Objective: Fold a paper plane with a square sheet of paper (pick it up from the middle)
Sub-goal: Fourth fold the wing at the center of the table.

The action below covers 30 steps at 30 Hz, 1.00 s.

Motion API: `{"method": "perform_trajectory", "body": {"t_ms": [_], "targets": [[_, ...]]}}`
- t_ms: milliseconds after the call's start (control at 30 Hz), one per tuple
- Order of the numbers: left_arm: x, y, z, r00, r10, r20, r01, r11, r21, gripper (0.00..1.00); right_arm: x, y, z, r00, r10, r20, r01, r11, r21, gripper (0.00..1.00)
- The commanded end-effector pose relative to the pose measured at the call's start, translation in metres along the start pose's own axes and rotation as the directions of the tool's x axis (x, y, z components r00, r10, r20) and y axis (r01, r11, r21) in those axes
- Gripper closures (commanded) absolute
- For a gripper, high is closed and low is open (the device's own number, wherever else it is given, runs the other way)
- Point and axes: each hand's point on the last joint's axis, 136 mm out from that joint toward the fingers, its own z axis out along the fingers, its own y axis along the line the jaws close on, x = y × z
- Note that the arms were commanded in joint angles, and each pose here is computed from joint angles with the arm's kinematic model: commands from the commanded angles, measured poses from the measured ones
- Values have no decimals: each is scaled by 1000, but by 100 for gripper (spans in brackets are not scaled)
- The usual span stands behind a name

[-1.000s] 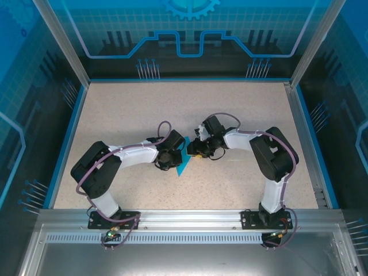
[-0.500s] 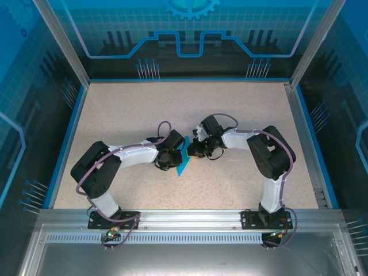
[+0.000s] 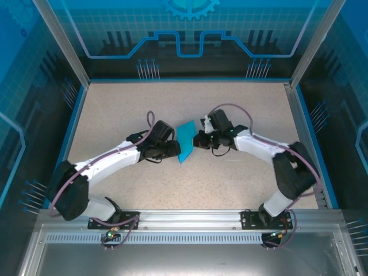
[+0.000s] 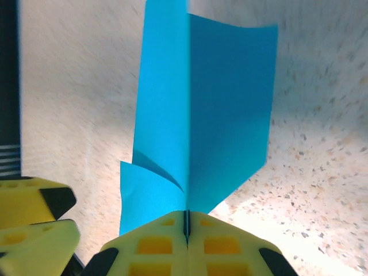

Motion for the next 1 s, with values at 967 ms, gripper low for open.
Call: {"method": "perform_trajectory", "body": {"t_ms": [967], "targets": [[24,-65,40,711,590,383,-698,654,290,49,26,-23,25,855,517,27,-513,839,179,98]]}}
